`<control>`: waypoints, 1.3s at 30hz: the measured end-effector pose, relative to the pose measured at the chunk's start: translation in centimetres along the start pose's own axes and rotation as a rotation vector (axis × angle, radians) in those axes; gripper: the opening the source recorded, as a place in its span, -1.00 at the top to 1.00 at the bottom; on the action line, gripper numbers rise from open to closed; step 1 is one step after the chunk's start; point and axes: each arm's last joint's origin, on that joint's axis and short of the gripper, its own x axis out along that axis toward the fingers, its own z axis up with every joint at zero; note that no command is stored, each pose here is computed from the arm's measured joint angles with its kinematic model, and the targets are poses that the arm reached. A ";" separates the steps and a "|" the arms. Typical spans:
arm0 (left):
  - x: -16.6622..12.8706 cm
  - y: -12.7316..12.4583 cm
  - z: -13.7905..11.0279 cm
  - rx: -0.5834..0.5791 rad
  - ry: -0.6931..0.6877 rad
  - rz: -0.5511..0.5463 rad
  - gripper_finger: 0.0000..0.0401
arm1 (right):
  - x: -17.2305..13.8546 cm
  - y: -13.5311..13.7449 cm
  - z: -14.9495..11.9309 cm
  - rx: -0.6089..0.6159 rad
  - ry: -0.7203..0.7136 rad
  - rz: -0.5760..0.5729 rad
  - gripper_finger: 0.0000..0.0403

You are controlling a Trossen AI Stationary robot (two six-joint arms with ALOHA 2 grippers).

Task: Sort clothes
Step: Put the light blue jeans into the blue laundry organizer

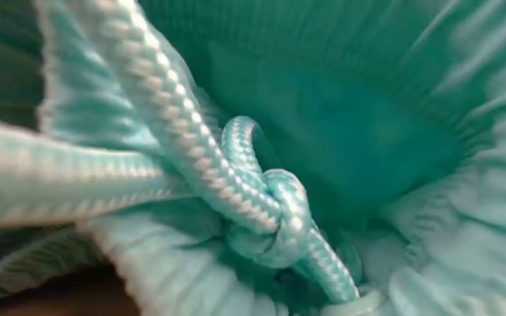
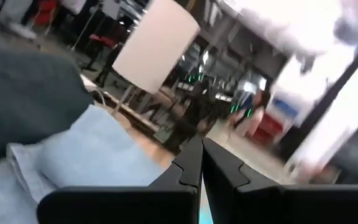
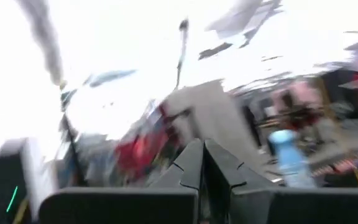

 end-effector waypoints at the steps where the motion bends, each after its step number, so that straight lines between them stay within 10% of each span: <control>1: 0.0 0.0 0.1 -0.035 -0.014 0.008 0.97 | 0.1 0.0 0.4 0.031 -0.013 -0.028 0.83; 19: -0.1 -0.7 1.5 -0.119 -0.138 -0.043 0.97 | 11.1 5.4 4.8 0.067 0.160 0.028 0.83; 30: -0.1 -0.7 1.5 -0.089 -0.138 -0.040 0.97 | 20.1 6.3 -0.4 0.390 0.283 -0.071 0.83; 39: -0.1 -0.7 1.5 -0.132 -0.137 -0.044 0.97 | 25.3 5.9 -4.9 0.300 0.489 -0.144 0.83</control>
